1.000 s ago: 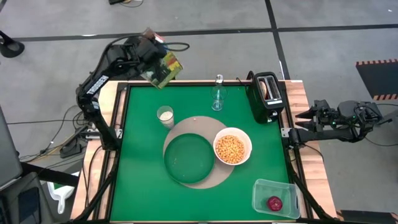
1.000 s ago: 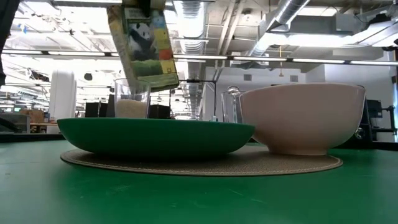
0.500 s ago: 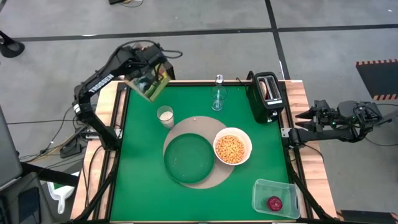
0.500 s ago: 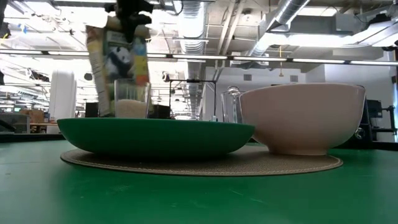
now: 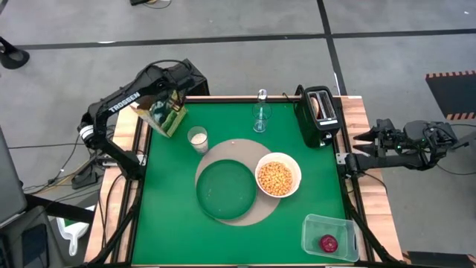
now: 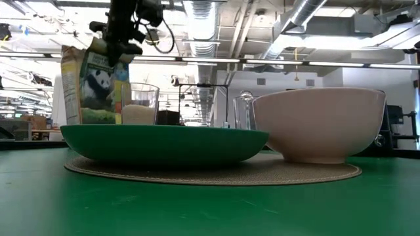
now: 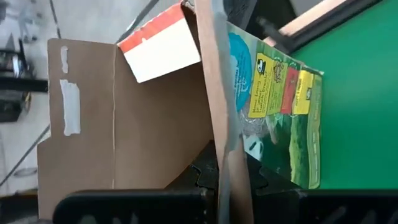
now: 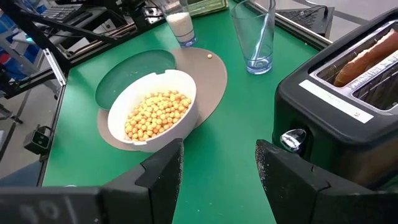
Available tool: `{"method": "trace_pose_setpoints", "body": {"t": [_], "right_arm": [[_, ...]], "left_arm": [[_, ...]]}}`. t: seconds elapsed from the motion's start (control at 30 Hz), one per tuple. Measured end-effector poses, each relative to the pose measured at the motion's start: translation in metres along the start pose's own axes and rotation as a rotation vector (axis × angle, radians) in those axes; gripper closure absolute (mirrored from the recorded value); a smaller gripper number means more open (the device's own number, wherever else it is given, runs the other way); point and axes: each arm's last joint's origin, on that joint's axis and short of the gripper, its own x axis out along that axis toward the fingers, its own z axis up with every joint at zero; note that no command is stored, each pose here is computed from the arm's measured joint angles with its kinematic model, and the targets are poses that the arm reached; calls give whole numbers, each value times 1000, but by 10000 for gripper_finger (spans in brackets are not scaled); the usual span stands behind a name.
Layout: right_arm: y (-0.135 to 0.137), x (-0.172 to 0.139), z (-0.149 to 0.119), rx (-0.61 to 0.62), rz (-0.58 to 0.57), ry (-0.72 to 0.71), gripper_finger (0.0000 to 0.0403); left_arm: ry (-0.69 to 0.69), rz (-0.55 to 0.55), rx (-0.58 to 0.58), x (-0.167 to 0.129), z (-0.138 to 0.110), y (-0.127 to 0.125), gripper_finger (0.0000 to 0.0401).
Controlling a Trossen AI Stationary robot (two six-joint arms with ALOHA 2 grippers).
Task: Arrange a breakfast setting
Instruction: Pour the cereal into the white bowl
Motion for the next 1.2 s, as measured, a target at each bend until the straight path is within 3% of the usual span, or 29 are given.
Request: {"method": "trace_pose_setpoints", "body": {"t": [0.23, 0.53, 0.77, 0.97, 1.2], "right_arm": [[0, 0, 0, -1, 0, 1, 175], [0, 0, 0, -7, 0, 1, 175], [0, 0, 0, -7, 0, 1, 175], [0, 0, 0, -7, 0, 1, 175], [0, 0, 0, -8, 0, 1, 175]], "left_arm": [[26, 53, -35, 11, -1, 1, 401], [19, 0, -64, 4, 2, 5, 401], [-30, 39, -59, -4, 1, 15, 401], [-3, -100, -52, -9, -4, 16, 401], [29, -117, -10, -2, -4, 9, 401]]}}
